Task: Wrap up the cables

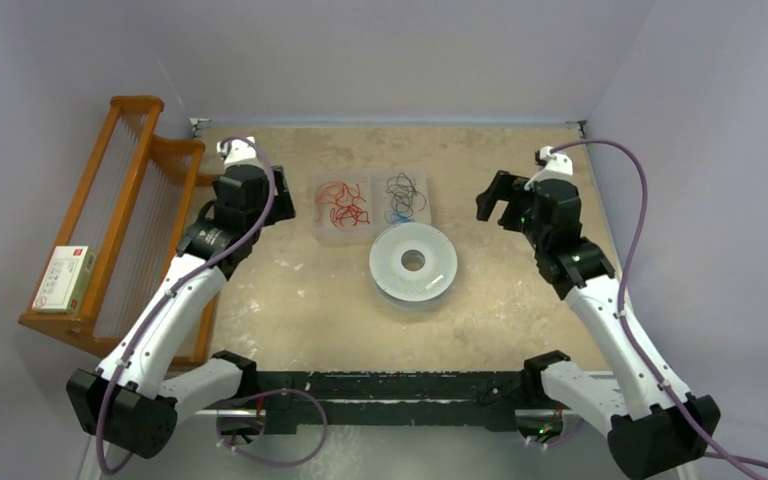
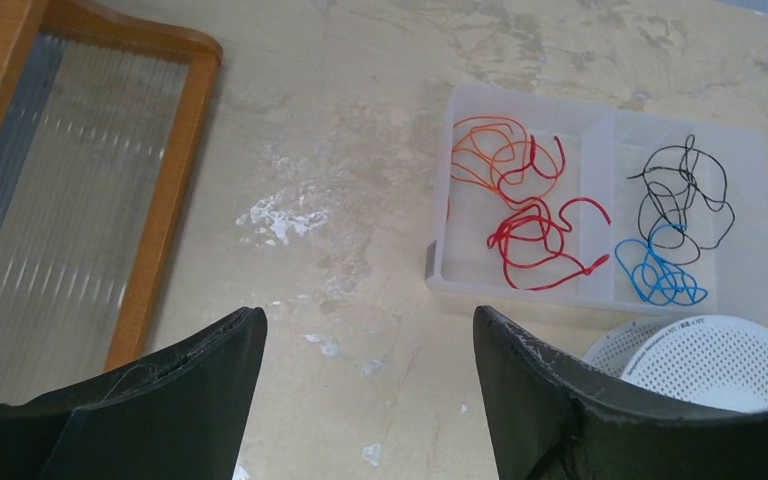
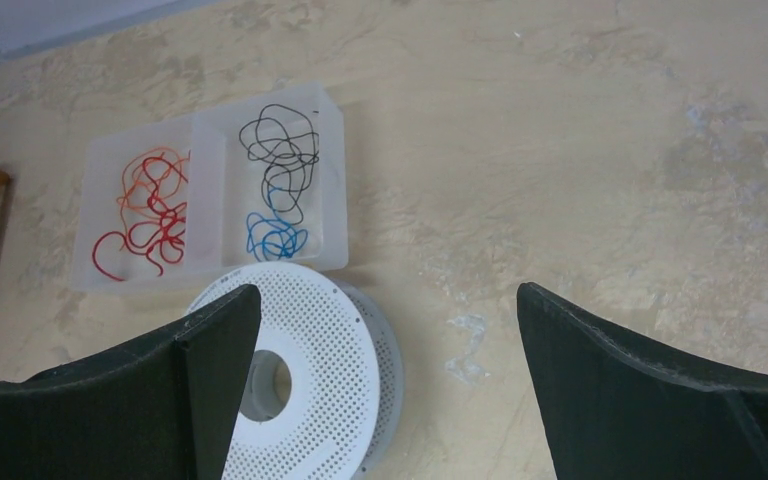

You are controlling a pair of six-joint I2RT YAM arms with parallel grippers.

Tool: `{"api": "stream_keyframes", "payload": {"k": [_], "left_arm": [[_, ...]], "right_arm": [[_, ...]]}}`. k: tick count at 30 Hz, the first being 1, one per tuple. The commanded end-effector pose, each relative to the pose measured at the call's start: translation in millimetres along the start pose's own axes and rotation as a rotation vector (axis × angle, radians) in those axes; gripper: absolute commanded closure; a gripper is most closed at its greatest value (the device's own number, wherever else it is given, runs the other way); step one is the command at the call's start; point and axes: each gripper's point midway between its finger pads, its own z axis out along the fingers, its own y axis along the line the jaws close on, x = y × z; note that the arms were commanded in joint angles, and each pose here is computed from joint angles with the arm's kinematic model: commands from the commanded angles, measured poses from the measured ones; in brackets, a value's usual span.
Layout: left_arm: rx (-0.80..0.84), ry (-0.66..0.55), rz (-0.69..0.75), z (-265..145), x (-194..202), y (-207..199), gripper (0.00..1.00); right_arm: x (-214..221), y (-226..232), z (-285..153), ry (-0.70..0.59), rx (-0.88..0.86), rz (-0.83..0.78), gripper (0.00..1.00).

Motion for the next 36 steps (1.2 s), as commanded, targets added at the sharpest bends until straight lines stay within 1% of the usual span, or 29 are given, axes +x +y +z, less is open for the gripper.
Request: {"api": "stream_keyframes", "payload": {"k": [1, 5, 10, 12, 15, 17, 19, 21, 23, 29, 31, 32, 33, 34, 36], "left_arm": [[0.098, -0.068, -0.08, -1.7, -11.9, -5.3, 0.24], [0.131, -0.095, -0.099, -9.4, -7.1, -5.1, 0.23], [0.168, -0.148, -0.139, -27.8, -8.3, -1.6, 0.22], [0.207, -0.164, -0.149, -34.9, -5.0, -3.7, 0.21], [0.229, -0.177, -0.157, -42.5, 2.8, -1.3, 0.21], [0.231, -0.184, -0.16, -45.6, 8.7, 2.2, 0.21], [0.24, -0.188, -0.165, -47.3, 13.3, 3.1, 0.2], [0.241, -0.185, -0.159, -48.9, 13.8, 3.4, 0.2], [0.241, -0.186, -0.154, -49.4, 13.7, 3.8, 0.2], [0.233, -0.186, -0.148, -49.5, 14.3, 5.7, 0.19], [0.233, -0.187, -0.148, -50.0, 14.0, 5.8, 0.19], [0.232, -0.188, -0.148, -50.0, 14.0, 6.2, 0.19], [0.232, -0.188, -0.145, -50.4, 14.2, 6.3, 0.18], [0.232, -0.188, -0.146, -50.6, 14.3, 6.4, 0.18], [0.235, -0.188, -0.146, -50.8, 14.5, 6.1, 0.18]], "right_arm": [[-16.1, 14.1, -15.4, -0.029, -0.102, -0.029, 0.01], [-23.5, -5.6, -24.0, -0.111, -0.011, 0.009, 0.01], [-20.8, -9.6, -38.2, -0.128, -0.005, 0.078, 0.01], [-11.1, -5.0, -44.2, -0.104, -0.042, 0.116, 0.01], [-7.6, -10.6, -52.5, -0.119, -0.021, 0.198, 0.01], [-1.6, -8.2, -53.4, -0.107, -0.05, 0.161, 0.01], [-0.5, -17.7, -52.4, -0.136, -0.019, 0.114, 0.01], [1.5, -17.2, -54.6, -0.164, -0.041, 0.126, 0.01], [-3.5, -14.3, -60.2, -0.193, -0.069, 0.095, 0.01], [-5.5, -12.3, -68.3, -0.206, -0.093, 0.068, 0.01], [-7.9, -5.2, -73.1, -0.218, -0.14, 0.025, 0.01], [-7.5, -0.4, -74.3, -0.222, -0.172, 0.012, 0.03], [-5.9, -0.2, -73.4, -0.216, -0.173, 0.019, 0.05], [-2.7, -6.0, -68.8, -0.208, -0.138, 0.035, 0.02], [-2.9, -16.3, -61.6, -0.194, -0.063, 0.07, 0.01]]}}
